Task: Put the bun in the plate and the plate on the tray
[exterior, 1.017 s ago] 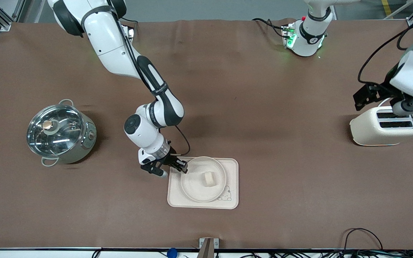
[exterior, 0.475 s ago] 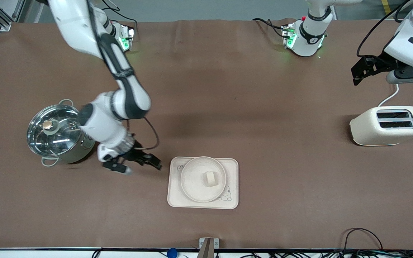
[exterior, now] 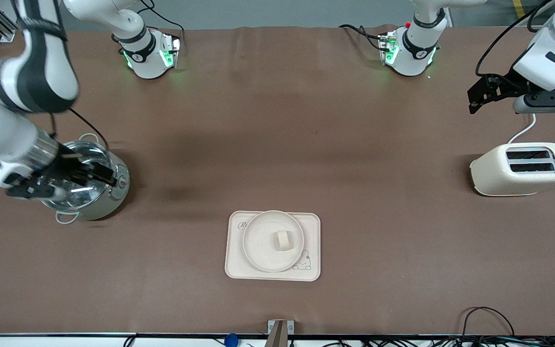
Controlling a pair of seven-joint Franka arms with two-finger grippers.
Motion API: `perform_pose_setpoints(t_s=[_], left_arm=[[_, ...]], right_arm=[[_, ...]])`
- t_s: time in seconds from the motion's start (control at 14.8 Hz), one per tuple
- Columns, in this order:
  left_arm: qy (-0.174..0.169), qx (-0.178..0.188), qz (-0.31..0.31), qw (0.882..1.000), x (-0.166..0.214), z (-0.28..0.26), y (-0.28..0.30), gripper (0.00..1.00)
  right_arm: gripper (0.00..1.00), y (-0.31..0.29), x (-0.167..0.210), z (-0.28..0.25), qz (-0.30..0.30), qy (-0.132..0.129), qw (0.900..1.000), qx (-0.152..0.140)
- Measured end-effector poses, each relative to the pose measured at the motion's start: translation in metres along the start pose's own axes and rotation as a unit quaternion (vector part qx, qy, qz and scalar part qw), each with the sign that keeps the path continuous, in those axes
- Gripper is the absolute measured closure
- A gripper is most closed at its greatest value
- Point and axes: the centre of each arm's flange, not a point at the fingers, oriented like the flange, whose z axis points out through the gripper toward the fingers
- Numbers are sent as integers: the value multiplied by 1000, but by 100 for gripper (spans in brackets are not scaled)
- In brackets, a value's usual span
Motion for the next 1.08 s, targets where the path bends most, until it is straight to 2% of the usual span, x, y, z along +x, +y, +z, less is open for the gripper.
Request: perform_pose_setpoints(t_s=[0.14,0.34,0.61,0.81,0.95,1.08], left_arm=[[0,-1,0,1000,4,0,0,0],[5,-2,-1,1000,12,-3,0,0],[14,-5,-1,1000,25,-9,0,0],[12,-6,-4,1000,32,-6,-3,0],[12,-6,-8,1000,33,-5,-7,0],[12,-6,-11,1000,34,-6,-11,0]], right_arm=[[0,17,-17,-42,-11,-3,1000,-20],[0,40,-34,-78,-11,-3,999,-42],[0,59,-46,-102,-1,0,999,-51],[0,43,-54,-111,-10,-5,998,-63],[0,37,-62,-120,-12,-16,998,-65],[0,35,-73,-135,-12,-17,998,-66]])
